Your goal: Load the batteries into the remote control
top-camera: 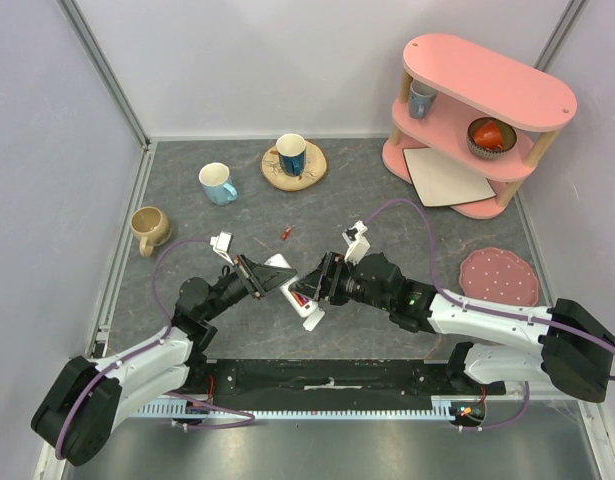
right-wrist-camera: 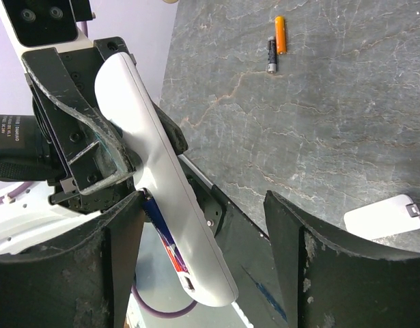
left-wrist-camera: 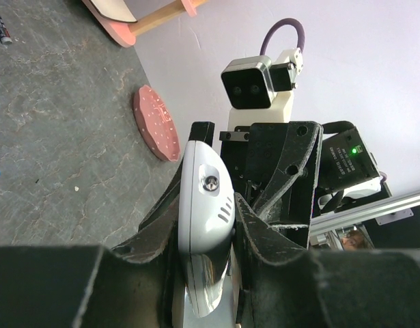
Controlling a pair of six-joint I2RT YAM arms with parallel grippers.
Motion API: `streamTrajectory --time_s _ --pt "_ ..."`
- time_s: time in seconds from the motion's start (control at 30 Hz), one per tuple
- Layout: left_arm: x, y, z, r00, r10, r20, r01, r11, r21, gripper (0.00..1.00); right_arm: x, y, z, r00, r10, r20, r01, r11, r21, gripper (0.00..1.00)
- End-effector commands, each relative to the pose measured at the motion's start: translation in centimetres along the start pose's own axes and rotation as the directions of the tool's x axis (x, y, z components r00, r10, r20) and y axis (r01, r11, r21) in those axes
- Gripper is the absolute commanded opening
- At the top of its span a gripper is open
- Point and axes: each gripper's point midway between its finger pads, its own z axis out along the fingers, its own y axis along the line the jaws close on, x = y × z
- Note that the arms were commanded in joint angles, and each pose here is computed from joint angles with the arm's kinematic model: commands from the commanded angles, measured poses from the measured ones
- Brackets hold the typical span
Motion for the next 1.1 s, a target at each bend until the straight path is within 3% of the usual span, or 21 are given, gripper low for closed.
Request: streamTrajectory --time_s 0.0,1.07 --pt "-2.2 -4.5 0.8 0.997 0.043 0.063 -0.052 0.990 0.135 0.02 1.1 -1.8 -0.4 0.999 -0.001 -0.035 0.002 0.999 0.047 0.76" --pt "-3.1 -6.7 1.3 0.997 0.028 0.078 -0.042 0.980 0.195 0.02 2.9 -3.1 -1.4 0.996 0.004 -0.085 -0.002 1.000 0.020 0.76"
